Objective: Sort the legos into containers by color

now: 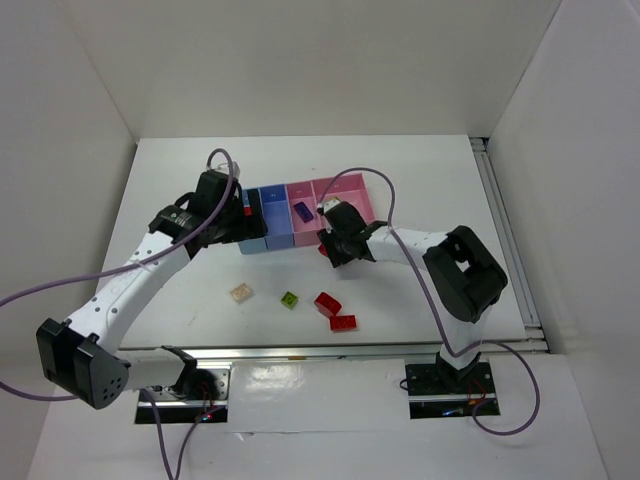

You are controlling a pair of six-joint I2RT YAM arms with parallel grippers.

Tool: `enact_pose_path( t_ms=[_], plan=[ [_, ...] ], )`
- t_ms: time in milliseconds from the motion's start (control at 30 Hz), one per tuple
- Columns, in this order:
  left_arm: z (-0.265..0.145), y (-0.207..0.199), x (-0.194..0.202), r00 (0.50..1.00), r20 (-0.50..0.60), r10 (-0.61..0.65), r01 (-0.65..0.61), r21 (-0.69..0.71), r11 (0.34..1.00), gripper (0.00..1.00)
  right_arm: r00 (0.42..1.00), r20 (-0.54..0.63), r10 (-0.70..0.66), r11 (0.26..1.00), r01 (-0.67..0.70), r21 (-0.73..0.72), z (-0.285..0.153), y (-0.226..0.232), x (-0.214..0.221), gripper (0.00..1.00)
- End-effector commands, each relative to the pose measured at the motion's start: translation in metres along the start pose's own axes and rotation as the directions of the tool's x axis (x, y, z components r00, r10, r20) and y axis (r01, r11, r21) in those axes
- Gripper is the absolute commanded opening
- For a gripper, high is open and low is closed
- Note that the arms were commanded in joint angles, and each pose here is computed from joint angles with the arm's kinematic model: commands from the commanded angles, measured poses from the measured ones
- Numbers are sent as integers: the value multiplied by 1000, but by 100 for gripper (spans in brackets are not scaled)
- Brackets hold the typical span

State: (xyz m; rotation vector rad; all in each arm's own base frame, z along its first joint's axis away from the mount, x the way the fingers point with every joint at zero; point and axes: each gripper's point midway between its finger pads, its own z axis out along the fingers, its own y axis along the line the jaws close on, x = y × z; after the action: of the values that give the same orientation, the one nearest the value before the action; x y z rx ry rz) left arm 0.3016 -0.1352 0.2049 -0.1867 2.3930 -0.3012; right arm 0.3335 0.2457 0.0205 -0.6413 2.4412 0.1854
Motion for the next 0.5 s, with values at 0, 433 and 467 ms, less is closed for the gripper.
enact_pose_path(
  t_ms=[0,433,467],
  plan=[
    [-3,-6,-18,998,53,-24,23,29,999,93,998,65,8,999,-6,-33,1,6,-23,47],
    [-1,-5,-34,996,86,12,-13,14,1000,93,993,119,10,1000,-10,-6,-72,13,-29,31],
    [-1,-5,-34,996,86,12,-13,14,1000,93,992,130,-2,1000,5,-19,-78,21,-32,31]
  ],
)
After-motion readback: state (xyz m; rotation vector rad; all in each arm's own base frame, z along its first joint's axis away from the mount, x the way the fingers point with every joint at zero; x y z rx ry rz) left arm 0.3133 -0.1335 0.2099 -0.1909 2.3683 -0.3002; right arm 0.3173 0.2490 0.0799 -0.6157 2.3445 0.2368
